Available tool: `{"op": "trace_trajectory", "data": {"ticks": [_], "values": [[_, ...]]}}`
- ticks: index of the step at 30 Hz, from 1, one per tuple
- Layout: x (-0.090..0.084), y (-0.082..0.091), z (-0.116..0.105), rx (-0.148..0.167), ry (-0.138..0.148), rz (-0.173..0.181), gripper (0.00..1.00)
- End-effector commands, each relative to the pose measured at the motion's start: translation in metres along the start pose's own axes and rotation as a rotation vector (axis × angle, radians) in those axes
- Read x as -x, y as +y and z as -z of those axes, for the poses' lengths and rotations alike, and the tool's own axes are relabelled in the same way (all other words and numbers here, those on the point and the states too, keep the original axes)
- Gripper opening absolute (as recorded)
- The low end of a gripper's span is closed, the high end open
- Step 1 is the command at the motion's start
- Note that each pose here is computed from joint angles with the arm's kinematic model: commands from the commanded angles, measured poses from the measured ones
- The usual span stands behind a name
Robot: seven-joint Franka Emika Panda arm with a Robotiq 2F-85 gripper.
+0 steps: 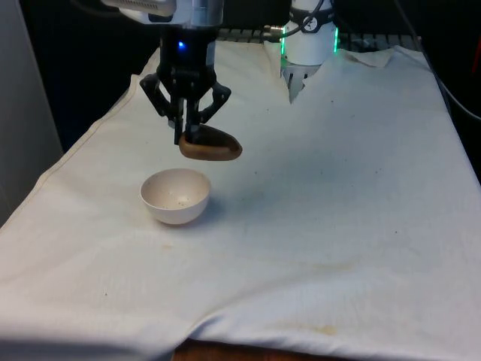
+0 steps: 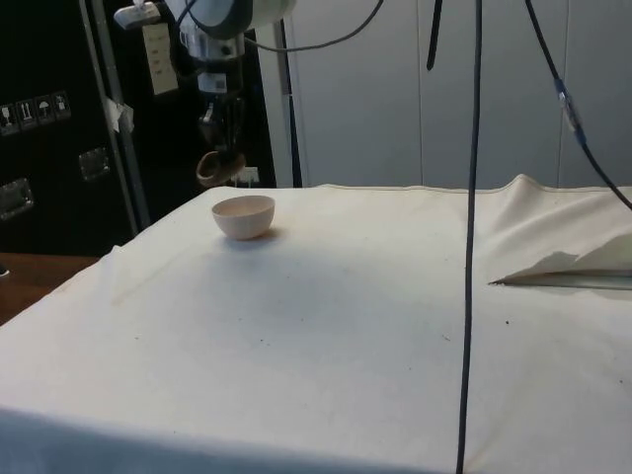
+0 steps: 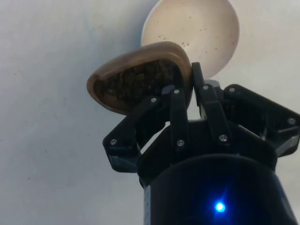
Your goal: Pour the coffee beans from the cup into the bowl.
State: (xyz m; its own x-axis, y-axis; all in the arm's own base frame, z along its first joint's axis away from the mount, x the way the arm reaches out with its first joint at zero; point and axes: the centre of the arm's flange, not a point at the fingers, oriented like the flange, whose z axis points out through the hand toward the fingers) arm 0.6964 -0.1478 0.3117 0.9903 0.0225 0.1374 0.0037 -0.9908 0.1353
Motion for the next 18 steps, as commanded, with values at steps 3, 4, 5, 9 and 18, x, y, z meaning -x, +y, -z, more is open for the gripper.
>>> {"op": "trace_trajectory", "data": {"ticks": [3,4,5,9,18], "values": [[-0.003,0.006,0.001,0.034,-0.005,0.019,0.00],[-0.002,0.003,0.001,0.023,0.001,0.014,0.00],[-0.003,0.006,0.002,0.040,-0.005,0.023,0.00],[-0.004,0.011,0.002,0.066,-0.007,0.037,0.00],[-0.003,0.023,0.004,0.114,-0.012,0.059,0.00]]}}
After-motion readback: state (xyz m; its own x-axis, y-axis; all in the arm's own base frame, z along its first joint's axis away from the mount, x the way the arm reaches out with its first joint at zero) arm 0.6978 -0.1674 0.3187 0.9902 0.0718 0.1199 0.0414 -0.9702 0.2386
